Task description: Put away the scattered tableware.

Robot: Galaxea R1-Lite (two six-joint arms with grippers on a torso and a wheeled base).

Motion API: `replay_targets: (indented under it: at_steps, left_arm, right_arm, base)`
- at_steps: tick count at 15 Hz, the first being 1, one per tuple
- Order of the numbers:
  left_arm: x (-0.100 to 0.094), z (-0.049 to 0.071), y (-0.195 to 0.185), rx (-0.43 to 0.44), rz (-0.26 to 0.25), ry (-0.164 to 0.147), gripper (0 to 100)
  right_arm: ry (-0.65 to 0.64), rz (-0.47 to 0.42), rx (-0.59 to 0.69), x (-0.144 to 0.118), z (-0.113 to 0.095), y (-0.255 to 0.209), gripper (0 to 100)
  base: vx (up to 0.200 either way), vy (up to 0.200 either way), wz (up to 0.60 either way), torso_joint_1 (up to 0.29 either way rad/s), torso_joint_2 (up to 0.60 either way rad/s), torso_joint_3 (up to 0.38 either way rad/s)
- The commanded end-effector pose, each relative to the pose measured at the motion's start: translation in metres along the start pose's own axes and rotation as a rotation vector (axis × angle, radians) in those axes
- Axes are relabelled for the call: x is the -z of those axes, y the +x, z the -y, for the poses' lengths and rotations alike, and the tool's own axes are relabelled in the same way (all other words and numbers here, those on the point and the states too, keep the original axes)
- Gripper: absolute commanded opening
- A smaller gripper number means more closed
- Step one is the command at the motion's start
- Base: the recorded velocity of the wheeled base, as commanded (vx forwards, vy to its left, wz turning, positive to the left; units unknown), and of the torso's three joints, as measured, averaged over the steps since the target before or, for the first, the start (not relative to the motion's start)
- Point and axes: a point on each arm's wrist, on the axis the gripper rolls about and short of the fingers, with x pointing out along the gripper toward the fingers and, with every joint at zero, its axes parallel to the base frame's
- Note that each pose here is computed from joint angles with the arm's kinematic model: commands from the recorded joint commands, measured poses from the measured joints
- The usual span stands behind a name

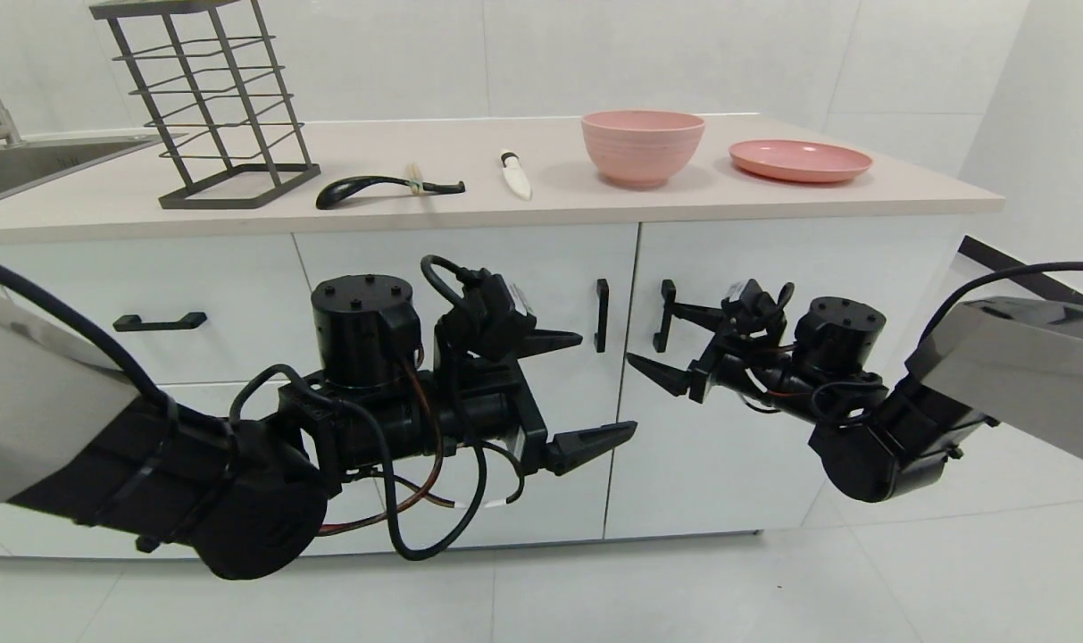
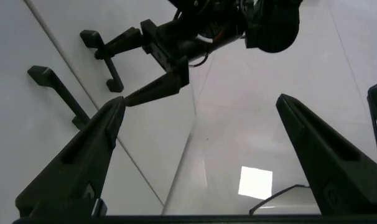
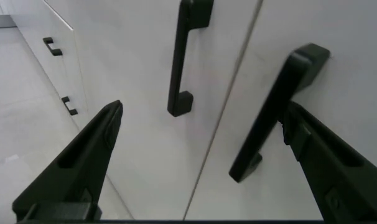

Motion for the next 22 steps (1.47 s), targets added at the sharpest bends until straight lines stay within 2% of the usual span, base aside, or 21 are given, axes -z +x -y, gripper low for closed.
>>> replay_targets:
  at_steps: [1,4,7,9,11,14,15,17,18,19,20,21,22]
  left_arm:
    - [0.002,-0.001,0.007,0.006,0.001,-0.009,100]
    - [0.001,-0.004,0.014,-0.023,0.004,-0.021,100]
    - [0.003,-0.007,0.019,-0.024,0.004,-0.029,100]
    - [0.0,-0.008,0.021,-0.025,0.017,-0.024,100]
    - [-0.004,-0.012,0.032,-0.02,0.043,-0.008,100]
    - [-0.004,-0.009,0.051,0.011,0.06,0.002,100]
    - [-0.004,-0.008,0.061,0.021,0.078,0.012,100]
    - [-0.003,-0.006,0.092,0.043,0.162,0.056,100]
    - [-0.004,-0.004,0.097,0.048,0.181,0.063,100]
    - [-0.003,-0.005,0.112,0.032,0.209,0.032,100]
    - [-0.003,-0.008,0.117,-0.003,0.217,0.021,100]
    - [-0.005,-0.013,0.125,-0.047,0.242,0.015,100]
    - [-0.007,-0.014,0.129,-0.045,0.257,0.018,100]
  right_arm:
    - [-0.005,0.006,-0.001,0.001,0.001,0.003,100]
    - [-0.009,0.019,-0.058,0.002,-0.003,0.009,100]
    - [-0.012,0.028,-0.139,0.005,-0.017,-0.006,100]
    - [-0.005,0.025,-0.172,-0.003,-0.028,-0.023,100]
    - [0.001,0.016,-0.182,-0.024,-0.043,-0.051,100]
    - [0.005,0.01,-0.191,-0.041,-0.06,-0.073,100]
    - [0.01,0.004,-0.195,-0.044,-0.065,-0.08,100]
    - [-0.001,0.01,-0.203,-0.052,-0.073,-0.088,100]
    - [-0.002,0.011,-0.203,-0.054,-0.074,-0.089,100]
    - [0.001,0.008,-0.207,-0.055,-0.077,-0.092,100]
    - [0.002,0.006,-0.208,-0.054,-0.078,-0.093,100]
    - [0.002,0.007,-0.211,-0.055,-0.079,-0.092,100]
    - [0.003,0.006,-0.215,-0.054,-0.079,-0.092,100]
  base:
    - [0.0,0.0,0.0,0.0,0.0,0.0]
    - [0.0,0.0,0.0,0.0,0.0,0.0]
    - [0.0,0.0,0.0,0.0,0.0,0.0]
    - [0.0,0.0,0.0,0.0,0.0,0.0]
    - [0.0,0.0,0.0,0.0,0.0,0.0]
    - [0.0,0.0,0.0,0.0,0.0,0.0]
    - [0.0,0.0,0.0,0.0,0.0,0.0]
    - [0.0,0.0,0.0,0.0,0.0,0.0]
    - [0.0,0.0,0.0,0.0,0.0,0.0]
    - [0.0,0.0,0.0,0.0,0.0,0.0]
    - [0.0,0.0,0.0,0.0,0.0,0.0]
    - [0.0,0.0,0.0,0.0,0.0,0.0]
    - [0.0,0.0,0.0,0.0,0.0,0.0]
